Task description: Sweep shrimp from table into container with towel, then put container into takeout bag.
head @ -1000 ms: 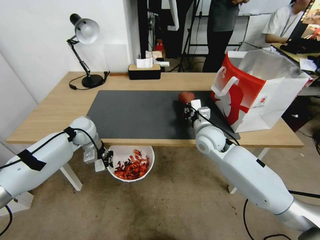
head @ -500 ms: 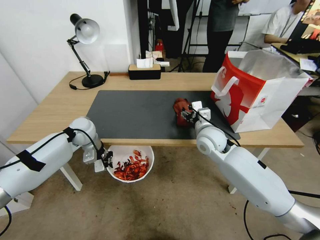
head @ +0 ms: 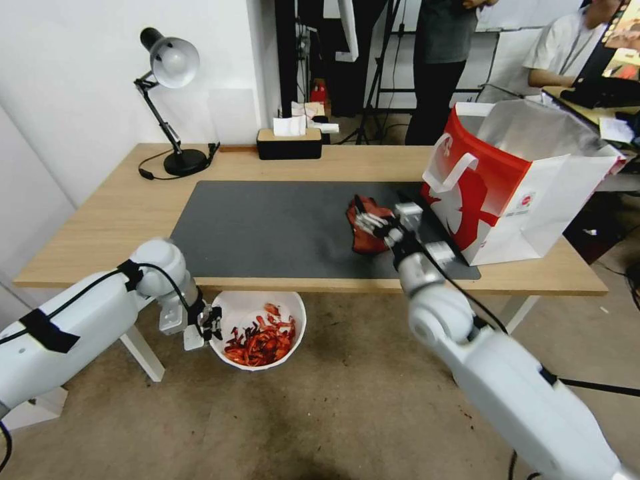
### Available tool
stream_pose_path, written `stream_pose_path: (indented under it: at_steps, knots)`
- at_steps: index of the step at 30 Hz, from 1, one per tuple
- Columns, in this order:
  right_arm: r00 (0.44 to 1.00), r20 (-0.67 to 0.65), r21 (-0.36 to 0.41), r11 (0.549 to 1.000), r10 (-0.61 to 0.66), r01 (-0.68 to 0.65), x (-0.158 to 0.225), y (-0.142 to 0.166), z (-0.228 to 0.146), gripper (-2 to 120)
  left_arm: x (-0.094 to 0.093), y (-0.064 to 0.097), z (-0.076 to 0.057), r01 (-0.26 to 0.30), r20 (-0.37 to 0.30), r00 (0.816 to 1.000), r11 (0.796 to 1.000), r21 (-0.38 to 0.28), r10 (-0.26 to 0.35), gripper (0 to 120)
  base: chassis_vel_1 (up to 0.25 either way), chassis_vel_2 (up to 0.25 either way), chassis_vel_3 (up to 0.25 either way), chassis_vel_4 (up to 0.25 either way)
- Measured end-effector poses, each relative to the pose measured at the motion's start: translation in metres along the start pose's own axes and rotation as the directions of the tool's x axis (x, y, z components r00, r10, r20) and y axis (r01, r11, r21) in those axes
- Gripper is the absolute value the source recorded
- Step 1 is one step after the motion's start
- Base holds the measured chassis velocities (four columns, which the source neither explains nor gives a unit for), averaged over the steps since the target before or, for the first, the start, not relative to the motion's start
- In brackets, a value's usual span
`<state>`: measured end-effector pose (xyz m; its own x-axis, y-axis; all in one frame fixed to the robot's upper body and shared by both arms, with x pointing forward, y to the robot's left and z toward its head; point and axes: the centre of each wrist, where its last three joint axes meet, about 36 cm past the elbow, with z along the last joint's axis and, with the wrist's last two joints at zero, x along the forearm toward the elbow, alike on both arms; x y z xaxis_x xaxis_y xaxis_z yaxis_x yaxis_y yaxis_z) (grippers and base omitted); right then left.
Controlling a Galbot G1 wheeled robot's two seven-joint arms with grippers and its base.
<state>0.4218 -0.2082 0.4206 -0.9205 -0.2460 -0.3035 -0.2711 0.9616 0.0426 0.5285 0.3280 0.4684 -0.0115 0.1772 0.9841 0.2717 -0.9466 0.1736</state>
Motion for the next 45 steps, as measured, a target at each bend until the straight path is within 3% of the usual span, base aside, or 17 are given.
stream_pose_path:
  at_steps: [10,13,14,16,21,32,45]
  knots:
    - [0.997,-0.042,-0.031,0.997,0.07,-0.072,0.107,0.017,0.018,100,-0.012,-0.018,-0.021,0.003,0.024,1.0,1.0,0.023,-0.004,0,0.0,0.0,0.0,0.0]
    - [0.991,-0.087,-0.028,0.994,0.1,-0.103,0.15,0.026,0.034,100,-0.016,-0.033,-0.038,0.007,0.035,0.999,0.999,0.036,-0.008,0,0.0,0.0,0.0,0.0]
    - [0.991,-0.087,-0.028,0.994,0.1,-0.103,0.15,0.026,0.034,100,-0.016,-0.033,-0.038,0.007,0.035,0.999,0.999,0.036,-0.008,0,0.0,0.0,0.0,0.0]
    - [0.989,-0.105,-0.025,0.994,0.103,-0.106,0.163,0.031,0.04,100,-0.016,-0.05,-0.055,0.008,0.039,0.999,0.998,0.058,-0.01,0,0.0,0.0,0.0,0.0]
    - [0.983,-0.125,0.005,0.991,0.132,-0.132,0.181,0.035,0.046,100,-0.019,-0.062,-0.067,0.007,0.044,0.999,0.998,0.068,-0.01,0,0.0,0.0,0.0,0.0]
    - [0.969,-0.19,0.018,0.987,0.16,-0.159,0.219,0.044,0.057,100,-0.015,-0.06,-0.07,0.01,0.036,0.999,0.998,0.056,-0.012,0,0.0,0.0,0.0,0.0]
    - [0.967,-0.191,0.026,0.985,0.171,-0.169,0.223,0.04,0.06,100,-0.019,-0.061,-0.073,-0.001,0.039,0.999,0.999,0.054,-0.001,0,0.0,0.0,0.0,0.0]
